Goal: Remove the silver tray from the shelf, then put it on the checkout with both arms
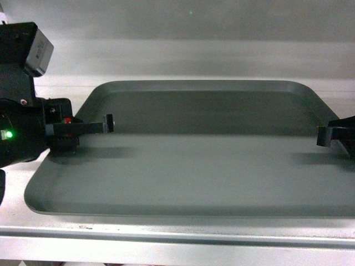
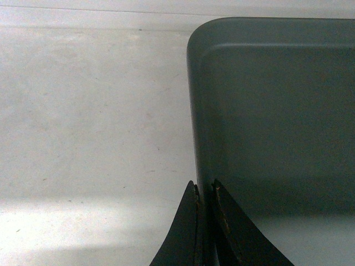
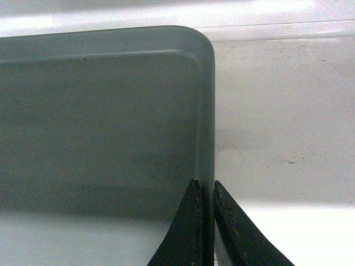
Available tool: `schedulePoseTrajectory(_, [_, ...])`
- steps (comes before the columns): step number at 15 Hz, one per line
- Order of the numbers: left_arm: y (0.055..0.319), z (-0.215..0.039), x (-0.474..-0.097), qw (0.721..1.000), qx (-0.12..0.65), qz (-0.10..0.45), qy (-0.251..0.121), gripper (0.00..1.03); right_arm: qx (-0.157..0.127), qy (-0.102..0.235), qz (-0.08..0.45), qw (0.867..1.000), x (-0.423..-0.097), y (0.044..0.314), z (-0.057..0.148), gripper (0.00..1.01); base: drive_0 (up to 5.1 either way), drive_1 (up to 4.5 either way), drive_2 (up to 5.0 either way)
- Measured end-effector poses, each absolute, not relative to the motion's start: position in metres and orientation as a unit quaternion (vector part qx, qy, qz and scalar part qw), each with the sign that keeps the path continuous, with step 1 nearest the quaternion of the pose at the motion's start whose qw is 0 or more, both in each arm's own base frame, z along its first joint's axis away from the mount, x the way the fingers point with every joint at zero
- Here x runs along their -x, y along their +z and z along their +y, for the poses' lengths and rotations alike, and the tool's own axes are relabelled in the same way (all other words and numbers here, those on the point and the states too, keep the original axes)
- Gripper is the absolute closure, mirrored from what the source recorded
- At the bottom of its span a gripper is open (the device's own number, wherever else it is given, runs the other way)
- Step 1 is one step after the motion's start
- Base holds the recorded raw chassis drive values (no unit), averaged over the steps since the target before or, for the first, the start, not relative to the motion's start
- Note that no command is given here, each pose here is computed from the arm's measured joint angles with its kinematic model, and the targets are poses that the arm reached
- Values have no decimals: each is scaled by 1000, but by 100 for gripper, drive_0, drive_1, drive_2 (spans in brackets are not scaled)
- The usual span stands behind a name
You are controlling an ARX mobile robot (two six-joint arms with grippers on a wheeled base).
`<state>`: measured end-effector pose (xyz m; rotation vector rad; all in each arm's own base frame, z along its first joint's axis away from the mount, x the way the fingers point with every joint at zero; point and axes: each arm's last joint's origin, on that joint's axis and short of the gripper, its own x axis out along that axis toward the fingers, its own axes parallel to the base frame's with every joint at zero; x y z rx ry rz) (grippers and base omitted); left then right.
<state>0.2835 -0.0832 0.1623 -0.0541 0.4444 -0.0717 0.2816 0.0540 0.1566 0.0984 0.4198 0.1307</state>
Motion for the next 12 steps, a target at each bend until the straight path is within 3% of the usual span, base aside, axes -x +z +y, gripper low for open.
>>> schedulePoseTrajectory(5, [187, -78, -273, 981, 27, 188, -37, 99, -51, 71, 184, 979, -273, 177, 57, 98, 0, 0, 0])
schedulePoseTrajectory(9, [190, -77, -270, 980, 24, 195, -36, 99, -49, 70, 185, 979, -269, 183, 58, 98, 0, 0, 0])
schedulePoseTrajectory(11, [190, -76, -267, 976, 22, 211, -39, 100, -43, 67, 203, 976, -264, 184, 58, 98, 0, 0, 0])
schedulePoseTrajectory(12, [186, -76, -265, 972, 19, 232, -37, 100, -37, 66, 240, 968, -264, 187, 60, 98, 0, 0, 0])
